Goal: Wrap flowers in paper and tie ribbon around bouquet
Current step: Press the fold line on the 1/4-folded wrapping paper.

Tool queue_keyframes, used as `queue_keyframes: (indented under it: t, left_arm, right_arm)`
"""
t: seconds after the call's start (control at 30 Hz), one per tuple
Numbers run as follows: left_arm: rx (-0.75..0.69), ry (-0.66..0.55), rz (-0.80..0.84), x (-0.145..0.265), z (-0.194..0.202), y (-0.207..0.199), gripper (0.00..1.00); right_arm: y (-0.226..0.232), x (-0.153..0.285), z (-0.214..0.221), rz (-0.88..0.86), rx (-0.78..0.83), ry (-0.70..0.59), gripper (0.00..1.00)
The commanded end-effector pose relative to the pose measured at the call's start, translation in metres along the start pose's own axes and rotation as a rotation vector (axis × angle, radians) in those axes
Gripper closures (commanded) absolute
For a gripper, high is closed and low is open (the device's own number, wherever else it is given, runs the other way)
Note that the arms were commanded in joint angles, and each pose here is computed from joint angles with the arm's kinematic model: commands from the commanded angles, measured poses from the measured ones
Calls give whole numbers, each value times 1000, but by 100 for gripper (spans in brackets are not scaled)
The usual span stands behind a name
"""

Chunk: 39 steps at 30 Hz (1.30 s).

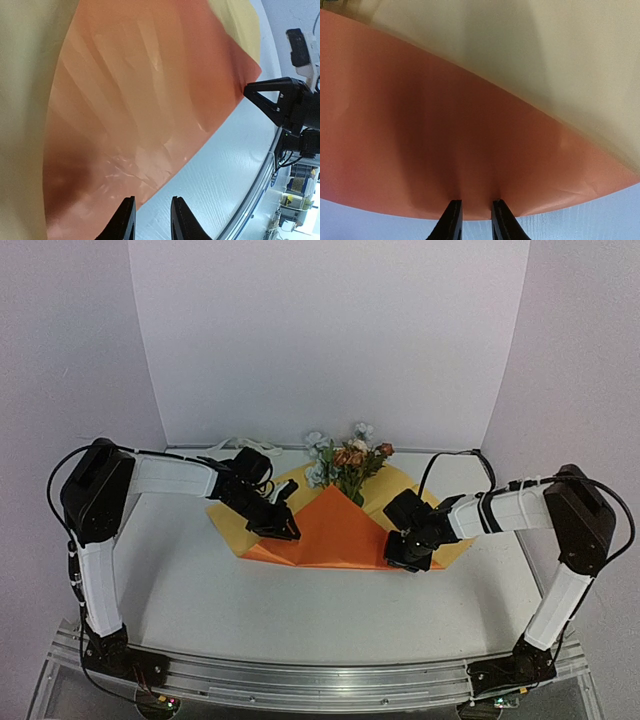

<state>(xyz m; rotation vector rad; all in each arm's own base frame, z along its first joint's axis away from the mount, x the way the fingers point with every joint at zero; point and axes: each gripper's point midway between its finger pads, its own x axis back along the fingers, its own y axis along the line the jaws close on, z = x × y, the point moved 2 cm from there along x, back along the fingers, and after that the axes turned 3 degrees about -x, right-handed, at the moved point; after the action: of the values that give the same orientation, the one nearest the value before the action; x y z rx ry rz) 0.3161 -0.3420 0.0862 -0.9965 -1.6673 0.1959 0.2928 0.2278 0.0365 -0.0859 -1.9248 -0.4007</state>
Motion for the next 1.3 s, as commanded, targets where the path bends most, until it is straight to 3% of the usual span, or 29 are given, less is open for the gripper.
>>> queue_keyframes:
  t: [0.0,0.17,0.63,1.27]
  left_arm:
    - [-31,14,35,-2,15,-20,76]
    - [35,21,9,-15,24,-7,83]
    - [133,39,-125,-18,47,38,88]
    - [326,-15,-290,35,96,104,88]
  right_arm:
    - [-3,-6,-5,9,-42,-25,77]
    - [-14,-8,-3,39,-73,-35,77]
    - [-32,-11,7,77,-106,-21,77]
    - [-35,-6,6,67,-115,-22,76]
